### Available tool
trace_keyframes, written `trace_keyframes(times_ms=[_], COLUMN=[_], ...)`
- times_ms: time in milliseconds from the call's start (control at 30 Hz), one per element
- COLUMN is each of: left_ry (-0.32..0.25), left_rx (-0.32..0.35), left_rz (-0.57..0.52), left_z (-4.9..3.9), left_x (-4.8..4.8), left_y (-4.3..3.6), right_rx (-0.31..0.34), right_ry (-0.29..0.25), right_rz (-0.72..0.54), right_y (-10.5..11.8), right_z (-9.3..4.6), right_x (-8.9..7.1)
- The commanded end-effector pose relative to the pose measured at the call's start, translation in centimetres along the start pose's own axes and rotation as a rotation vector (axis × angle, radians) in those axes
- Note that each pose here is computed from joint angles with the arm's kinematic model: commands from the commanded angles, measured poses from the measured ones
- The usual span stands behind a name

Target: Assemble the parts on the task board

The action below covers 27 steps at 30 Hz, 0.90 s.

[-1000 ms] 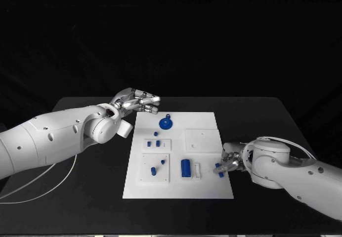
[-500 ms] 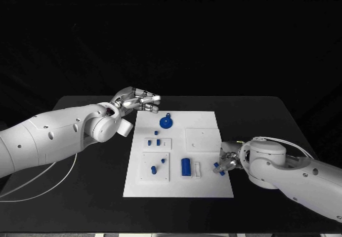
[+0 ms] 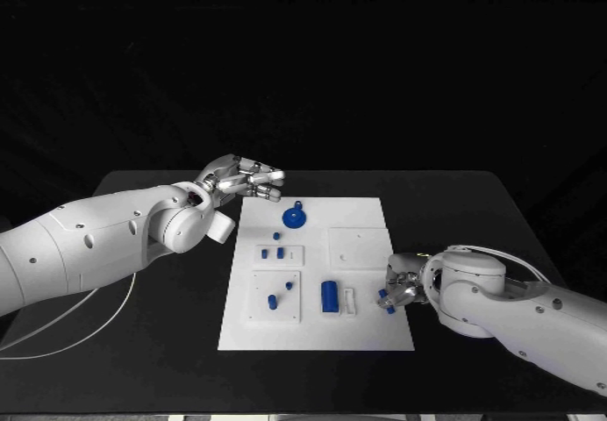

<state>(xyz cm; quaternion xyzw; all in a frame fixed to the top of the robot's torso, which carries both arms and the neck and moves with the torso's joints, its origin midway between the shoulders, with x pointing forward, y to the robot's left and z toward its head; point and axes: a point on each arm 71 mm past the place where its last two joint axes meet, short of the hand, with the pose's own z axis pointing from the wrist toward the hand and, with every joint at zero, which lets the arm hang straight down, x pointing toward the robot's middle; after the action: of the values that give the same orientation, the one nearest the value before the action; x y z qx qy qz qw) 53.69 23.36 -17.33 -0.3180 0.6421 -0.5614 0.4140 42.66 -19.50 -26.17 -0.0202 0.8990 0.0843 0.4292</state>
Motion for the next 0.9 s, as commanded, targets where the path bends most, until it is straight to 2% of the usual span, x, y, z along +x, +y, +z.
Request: trace_keyframes(times_ms=[33, 333, 567, 900], left_ry=[0.021, 0.022, 0.024, 0.029], left_rx=[0.001, -0.001, -0.002, -0.003], left_rz=[-0.005, -0.005, -0.005, -0.005], left_z=[0.03, 0.01, 0.01, 0.04], left_x=[0.29, 0.29, 0.31, 0.37], left_y=[-0.06, -0.04, -0.04, -0.03], right_rx=[0.091, 0.082, 0.065, -0.037], right_ry=[0.163, 0.147, 0.102, 0.063], right_rz=[0.048, 0.141, 0.221, 0.335], right_y=[-1.5, -1.5, -1.4, 0.5], right_z=[0.7, 0.5, 0.0, -1.3], right_x=[3.7, 3.5, 3.0, 1.8])
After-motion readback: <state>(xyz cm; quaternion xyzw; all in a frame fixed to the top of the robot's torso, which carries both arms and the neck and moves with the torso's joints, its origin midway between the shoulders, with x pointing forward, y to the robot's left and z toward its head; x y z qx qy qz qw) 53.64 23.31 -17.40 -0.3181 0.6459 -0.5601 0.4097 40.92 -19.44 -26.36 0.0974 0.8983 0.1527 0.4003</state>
